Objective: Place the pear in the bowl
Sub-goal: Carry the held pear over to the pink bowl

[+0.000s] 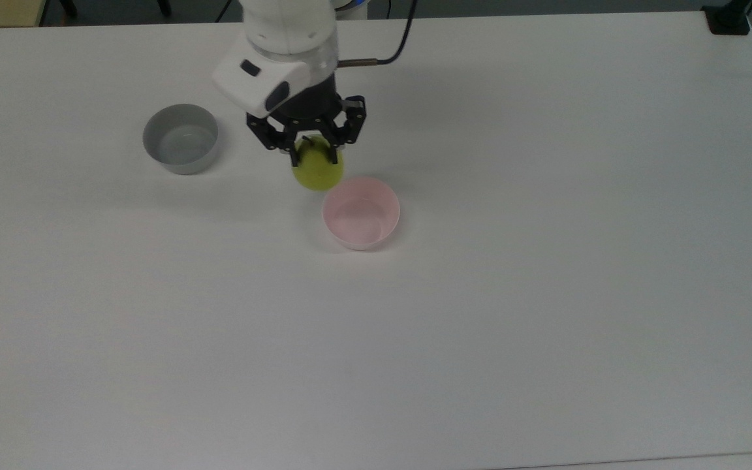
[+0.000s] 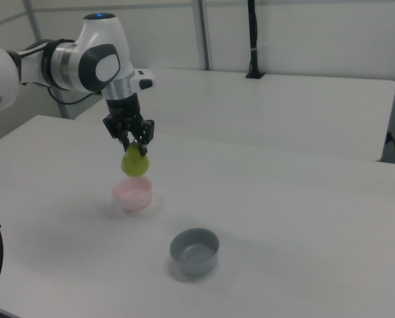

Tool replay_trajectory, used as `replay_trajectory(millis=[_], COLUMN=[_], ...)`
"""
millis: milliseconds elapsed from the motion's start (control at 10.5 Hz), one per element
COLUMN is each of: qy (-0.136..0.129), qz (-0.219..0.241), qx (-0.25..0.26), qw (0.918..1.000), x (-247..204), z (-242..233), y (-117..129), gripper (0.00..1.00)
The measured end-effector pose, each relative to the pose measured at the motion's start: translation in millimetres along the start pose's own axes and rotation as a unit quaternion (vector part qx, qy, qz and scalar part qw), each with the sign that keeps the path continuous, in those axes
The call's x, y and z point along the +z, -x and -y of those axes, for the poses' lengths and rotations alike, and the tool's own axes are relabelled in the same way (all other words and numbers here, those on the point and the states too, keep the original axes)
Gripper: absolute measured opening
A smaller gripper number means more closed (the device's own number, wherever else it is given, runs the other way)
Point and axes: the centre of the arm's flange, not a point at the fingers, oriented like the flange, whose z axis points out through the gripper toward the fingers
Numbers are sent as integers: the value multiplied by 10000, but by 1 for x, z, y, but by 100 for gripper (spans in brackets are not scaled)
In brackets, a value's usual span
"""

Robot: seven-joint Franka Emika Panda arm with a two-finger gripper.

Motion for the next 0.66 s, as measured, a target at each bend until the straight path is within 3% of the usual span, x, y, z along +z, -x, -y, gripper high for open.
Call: replay_trajectory(millis=[190,665], qy=[-51,-37], qz=[100,-252], qx=[62,83], qw=[9999,9996], x=[19,62], z=[20,53], y=[-1,-9], gripper=[50,50])
